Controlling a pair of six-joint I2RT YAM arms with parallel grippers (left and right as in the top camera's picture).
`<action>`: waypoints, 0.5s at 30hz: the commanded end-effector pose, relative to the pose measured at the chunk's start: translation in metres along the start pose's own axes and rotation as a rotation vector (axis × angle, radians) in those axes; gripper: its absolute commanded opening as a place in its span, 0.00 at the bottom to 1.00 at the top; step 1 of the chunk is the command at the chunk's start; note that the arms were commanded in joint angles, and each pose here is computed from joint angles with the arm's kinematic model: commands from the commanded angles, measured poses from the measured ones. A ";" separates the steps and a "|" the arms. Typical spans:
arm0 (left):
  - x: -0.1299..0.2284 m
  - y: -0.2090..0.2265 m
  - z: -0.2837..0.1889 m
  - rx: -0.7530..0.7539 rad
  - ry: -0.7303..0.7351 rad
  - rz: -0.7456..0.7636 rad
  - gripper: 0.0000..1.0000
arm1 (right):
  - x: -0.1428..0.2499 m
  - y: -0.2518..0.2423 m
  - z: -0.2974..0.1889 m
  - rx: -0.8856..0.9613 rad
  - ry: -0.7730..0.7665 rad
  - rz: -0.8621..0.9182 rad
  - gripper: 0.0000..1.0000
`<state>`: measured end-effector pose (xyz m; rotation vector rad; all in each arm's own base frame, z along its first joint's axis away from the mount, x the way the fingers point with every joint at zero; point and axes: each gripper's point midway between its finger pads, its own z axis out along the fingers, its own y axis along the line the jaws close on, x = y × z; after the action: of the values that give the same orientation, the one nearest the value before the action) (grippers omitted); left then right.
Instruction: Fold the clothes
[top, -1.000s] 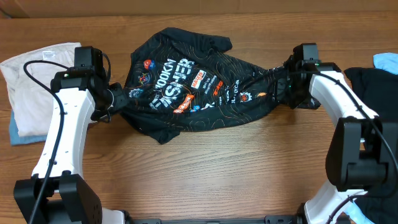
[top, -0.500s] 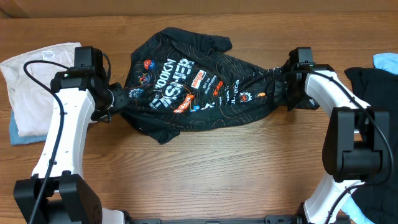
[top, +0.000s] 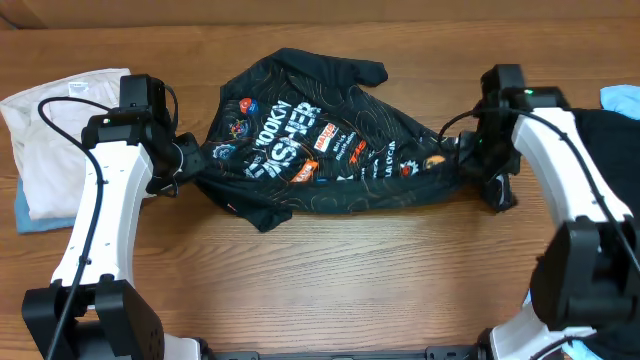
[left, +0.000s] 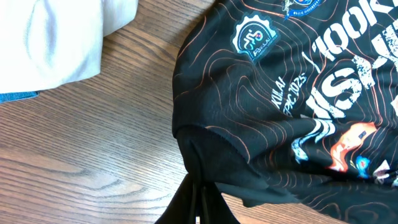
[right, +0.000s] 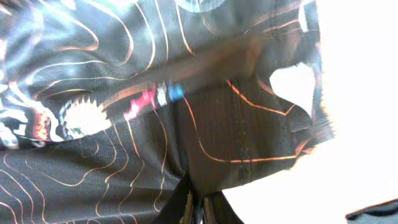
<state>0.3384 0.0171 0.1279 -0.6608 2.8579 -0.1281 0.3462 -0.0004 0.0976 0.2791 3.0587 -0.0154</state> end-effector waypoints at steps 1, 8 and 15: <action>-0.002 -0.001 -0.001 -0.006 -0.010 0.027 0.04 | -0.003 -0.004 -0.016 0.015 -0.035 0.012 0.08; -0.002 -0.001 -0.001 -0.006 -0.010 0.031 0.04 | 0.000 -0.005 -0.015 0.018 -0.023 0.011 0.09; -0.002 -0.001 -0.001 -0.006 -0.010 0.031 0.04 | 0.000 -0.005 -0.015 0.017 -0.025 0.011 0.15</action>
<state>0.3384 0.0171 0.1279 -0.6608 2.8579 -0.1281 0.3400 -0.0019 0.1075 0.2871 3.0586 -0.0276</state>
